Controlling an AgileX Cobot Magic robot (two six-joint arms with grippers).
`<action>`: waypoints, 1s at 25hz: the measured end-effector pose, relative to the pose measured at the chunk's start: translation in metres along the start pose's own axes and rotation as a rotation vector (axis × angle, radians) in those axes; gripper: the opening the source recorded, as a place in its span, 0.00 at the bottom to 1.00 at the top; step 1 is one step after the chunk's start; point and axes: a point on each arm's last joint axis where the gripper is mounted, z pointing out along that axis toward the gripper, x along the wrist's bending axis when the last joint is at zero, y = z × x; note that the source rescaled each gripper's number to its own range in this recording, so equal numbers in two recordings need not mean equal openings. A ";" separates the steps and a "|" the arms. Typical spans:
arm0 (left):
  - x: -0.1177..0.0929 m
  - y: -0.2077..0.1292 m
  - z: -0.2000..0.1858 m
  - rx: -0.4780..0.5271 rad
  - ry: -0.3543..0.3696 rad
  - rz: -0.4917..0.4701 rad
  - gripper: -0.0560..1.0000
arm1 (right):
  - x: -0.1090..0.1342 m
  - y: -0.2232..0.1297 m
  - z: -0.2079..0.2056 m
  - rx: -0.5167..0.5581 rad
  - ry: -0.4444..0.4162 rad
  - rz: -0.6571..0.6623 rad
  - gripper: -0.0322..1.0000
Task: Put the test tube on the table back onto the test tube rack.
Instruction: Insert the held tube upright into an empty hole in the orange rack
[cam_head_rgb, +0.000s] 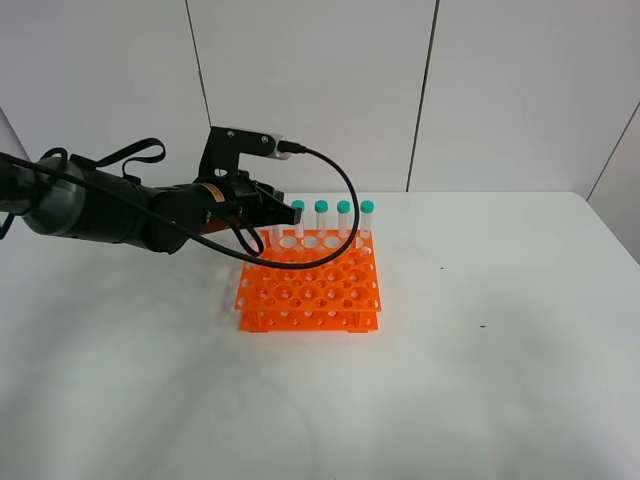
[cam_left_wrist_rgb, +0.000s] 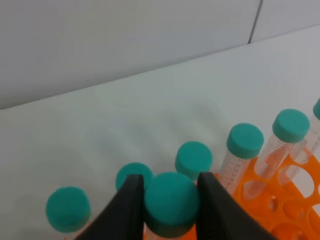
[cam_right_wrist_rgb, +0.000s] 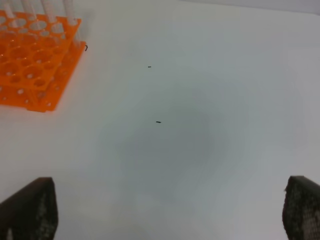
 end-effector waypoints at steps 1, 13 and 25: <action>0.000 0.000 0.000 0.003 0.000 0.000 0.05 | 0.000 0.000 0.000 0.000 0.000 0.000 1.00; 0.000 -0.001 0.000 0.012 -0.002 0.002 0.05 | 0.000 0.000 0.000 0.000 0.000 0.000 1.00; 0.000 -0.005 -0.002 -0.019 0.003 -0.001 0.05 | 0.000 0.000 0.000 0.000 0.000 0.000 1.00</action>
